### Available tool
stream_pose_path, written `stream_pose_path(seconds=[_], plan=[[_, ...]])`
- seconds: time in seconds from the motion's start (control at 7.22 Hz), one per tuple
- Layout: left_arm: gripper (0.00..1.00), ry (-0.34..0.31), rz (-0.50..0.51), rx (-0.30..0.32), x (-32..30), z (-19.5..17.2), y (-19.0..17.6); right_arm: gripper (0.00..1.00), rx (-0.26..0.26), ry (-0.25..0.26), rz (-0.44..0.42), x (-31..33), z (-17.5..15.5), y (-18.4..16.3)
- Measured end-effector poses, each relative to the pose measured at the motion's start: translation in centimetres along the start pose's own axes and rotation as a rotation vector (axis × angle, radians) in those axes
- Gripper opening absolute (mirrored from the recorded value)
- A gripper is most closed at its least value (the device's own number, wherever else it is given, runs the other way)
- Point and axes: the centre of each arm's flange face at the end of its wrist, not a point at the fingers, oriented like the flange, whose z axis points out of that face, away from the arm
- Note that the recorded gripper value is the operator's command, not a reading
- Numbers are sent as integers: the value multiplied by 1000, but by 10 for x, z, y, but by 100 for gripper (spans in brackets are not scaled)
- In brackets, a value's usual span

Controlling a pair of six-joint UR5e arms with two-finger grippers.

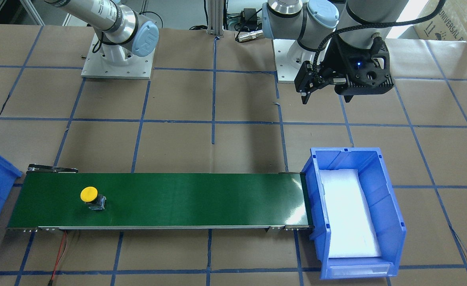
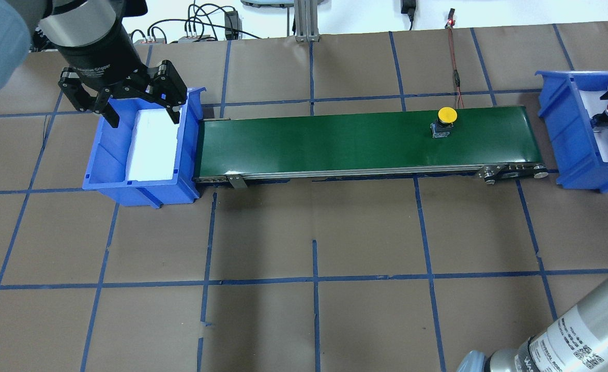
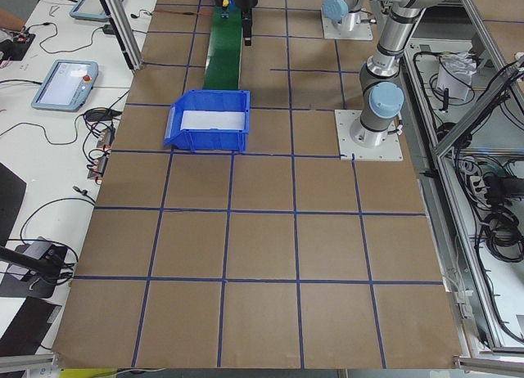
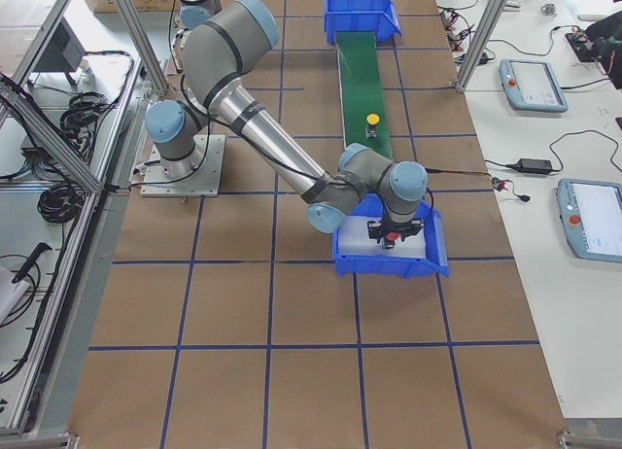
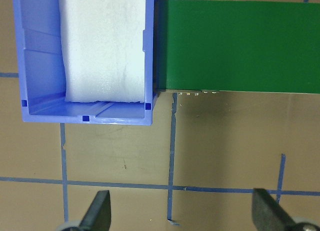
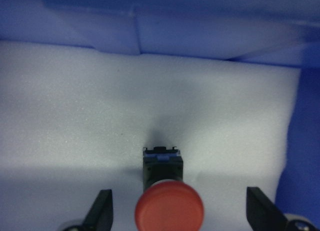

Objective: Transport two buttons from left to right
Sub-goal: 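Carry the red button into the far blue bin and release it, then return the right gripper over the belt end toward the yellow button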

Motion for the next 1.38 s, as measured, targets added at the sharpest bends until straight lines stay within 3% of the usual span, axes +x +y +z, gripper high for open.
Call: stream_pose_path(seconds=[0.28, 0.55, 0.97, 1.38], plan=[[100, 0, 0, 0, 0, 0, 0, 100, 24, -14, 22, 15, -50, -53], [100, 0, 0, 0, 0, 0, 0, 100, 54, -50, 58, 24, -71, -125], [100, 0, 0, 0, 0, 0, 0, 100, 103, -126, 79, 16, -32, -219], [100, 0, 0, 0, 0, 0, 0, 90, 146, -60, 37, 9, -15, -263]])
